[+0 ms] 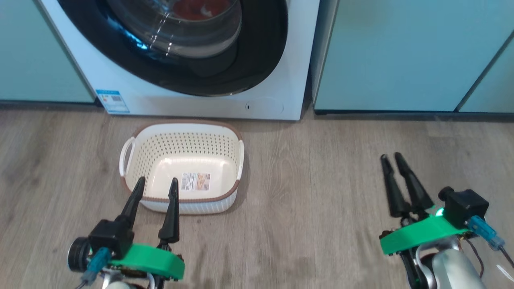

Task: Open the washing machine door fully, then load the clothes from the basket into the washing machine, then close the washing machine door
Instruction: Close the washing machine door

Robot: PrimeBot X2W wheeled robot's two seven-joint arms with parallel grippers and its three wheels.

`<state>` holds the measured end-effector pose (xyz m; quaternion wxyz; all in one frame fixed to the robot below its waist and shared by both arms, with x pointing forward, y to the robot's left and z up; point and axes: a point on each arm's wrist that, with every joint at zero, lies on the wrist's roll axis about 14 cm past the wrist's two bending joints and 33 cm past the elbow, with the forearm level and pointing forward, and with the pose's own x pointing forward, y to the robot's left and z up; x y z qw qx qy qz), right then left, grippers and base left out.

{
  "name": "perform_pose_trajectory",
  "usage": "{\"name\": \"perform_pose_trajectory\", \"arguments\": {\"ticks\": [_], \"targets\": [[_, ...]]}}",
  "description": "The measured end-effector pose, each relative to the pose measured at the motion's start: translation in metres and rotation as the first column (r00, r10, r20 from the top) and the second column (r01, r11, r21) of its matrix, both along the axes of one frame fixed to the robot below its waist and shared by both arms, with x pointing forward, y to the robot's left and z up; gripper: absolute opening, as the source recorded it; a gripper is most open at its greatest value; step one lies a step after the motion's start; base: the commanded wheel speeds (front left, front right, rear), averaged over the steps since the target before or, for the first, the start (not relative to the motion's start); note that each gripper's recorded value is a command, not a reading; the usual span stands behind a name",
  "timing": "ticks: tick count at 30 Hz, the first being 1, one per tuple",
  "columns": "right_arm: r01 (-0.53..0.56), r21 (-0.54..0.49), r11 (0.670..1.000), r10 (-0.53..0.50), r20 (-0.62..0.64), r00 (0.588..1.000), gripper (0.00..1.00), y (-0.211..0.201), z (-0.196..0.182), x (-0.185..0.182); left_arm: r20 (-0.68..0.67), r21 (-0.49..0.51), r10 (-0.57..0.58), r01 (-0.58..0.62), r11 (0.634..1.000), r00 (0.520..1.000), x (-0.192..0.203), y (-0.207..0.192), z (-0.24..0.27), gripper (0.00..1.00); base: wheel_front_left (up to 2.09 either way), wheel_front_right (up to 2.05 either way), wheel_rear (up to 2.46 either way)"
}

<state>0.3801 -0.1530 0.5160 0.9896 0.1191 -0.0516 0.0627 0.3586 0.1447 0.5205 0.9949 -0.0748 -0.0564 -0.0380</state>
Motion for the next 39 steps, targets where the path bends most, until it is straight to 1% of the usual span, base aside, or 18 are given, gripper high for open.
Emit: {"name": "perform_pose_trajectory", "arguments": {"ticks": [4,6,9,13,16,20,21,23,26,32,34,37,39], "targets": [[-0.044,-0.02,0.999,0.044,-0.004,0.999,0.0,0.014,-0.003,0.008,-0.002,-0.009,0.007,-0.007,1.0,1.0,0.009,0.0,0.0,1.0,0.0,0.0,0.0],[-0.091,-0.045,0.995,0.091,-0.008,0.996,0.0,0.026,-0.006,0.014,0.0,-0.019,0.013,-0.013,1.0,1.0,0.016,0.0,0.001,1.0,0.0,0.0,0.0],[-0.178,-0.084,0.981,0.177,-0.01,0.984,0.0,0.045,-0.009,0.027,-0.008,-0.046,0.035,-0.035,0.998,0.999,0.025,0.005,-0.001,1.0,0.0,0.0,0.0],[-0.313,-0.146,0.939,0.321,0.038,0.946,0.0,0.077,0.003,0.056,-0.037,-0.04,0.039,-0.041,0.998,0.999,0.034,0.006,-0.012,1.0,0.0,0.0,0.0],[-0.399,-0.215,0.891,0.422,0.076,0.903,0.0,0.098,0.013,0.081,-0.04,-0.037,0.039,-0.041,0.999,0.998,0.046,0.006,-0.015,1.0,0.0,0.0,0.0],[-0.473,-0.291,0.831,0.518,0.096,0.85,0.0,0.119,0.015,0.117,-0.032,-0.028,0.048,-0.049,0.998,0.998,0.065,0.008,-0.016,1.0,0.0,0.0,0.0],[-0.486,-0.298,0.821,0.533,0.098,0.84,0.0,0.123,0.015,0.127,-0.035,-0.025,0.052,-0.053,0.998,0.998,0.068,0.008,-0.018,1.0,0.0,0.0,0.0],[-0.505,-0.3,0.809,0.553,0.1,0.827,0.0,0.13,0.012,0.146,-0.044,-0.024,0.056,-0.057,0.998,0.997,0.074,0.009,-0.023,1.0,0.0,0.0,0.0],[-0.524,-0.34,0.781,0.581,0.084,0.81,0.0,0.138,0.001,0.176,-0.08,-0.029,0.075,-0.077,0.997,0.994,0.079,0.013,-0.036,1.0,0.0,0.0,0.0],[-0.537,-0.392,0.747,0.599,0.048,0.799,0.0,0.153,-0.023,0.229,-0.11,-0.017,0.111,-0.114,0.993,0.988,0.09,0.023,-0.05,1.0,0.0,0.0,0.0],[-0.541,-0.391,0.745,0.603,0.047,0.797,0.0,0.158,-0.025,0.236,-0.116,-0.014,0.121,-0.123,0.992,0.986,0.091,0.025,-0.053,1.0,0.0,0.0,0.0],[-0.543,-0.407,0.734,0.609,0.041,0.792,0.0,0.166,-0.03,0.257,-0.137,0.0,0.137,-0.138,0.99,0.981,0.092,0.03,-0.061,1.0,0.0,0.0,0.0],[-0.539,-0.401,0.741,0.601,0.037,0.798,0.0,0.167,-0.033,0.271,-0.156,-0.003,0.141,-0.143,0.99,0.978,0.091,0.03,-0.067,1.0,0.0,0.0,0.0]]}}
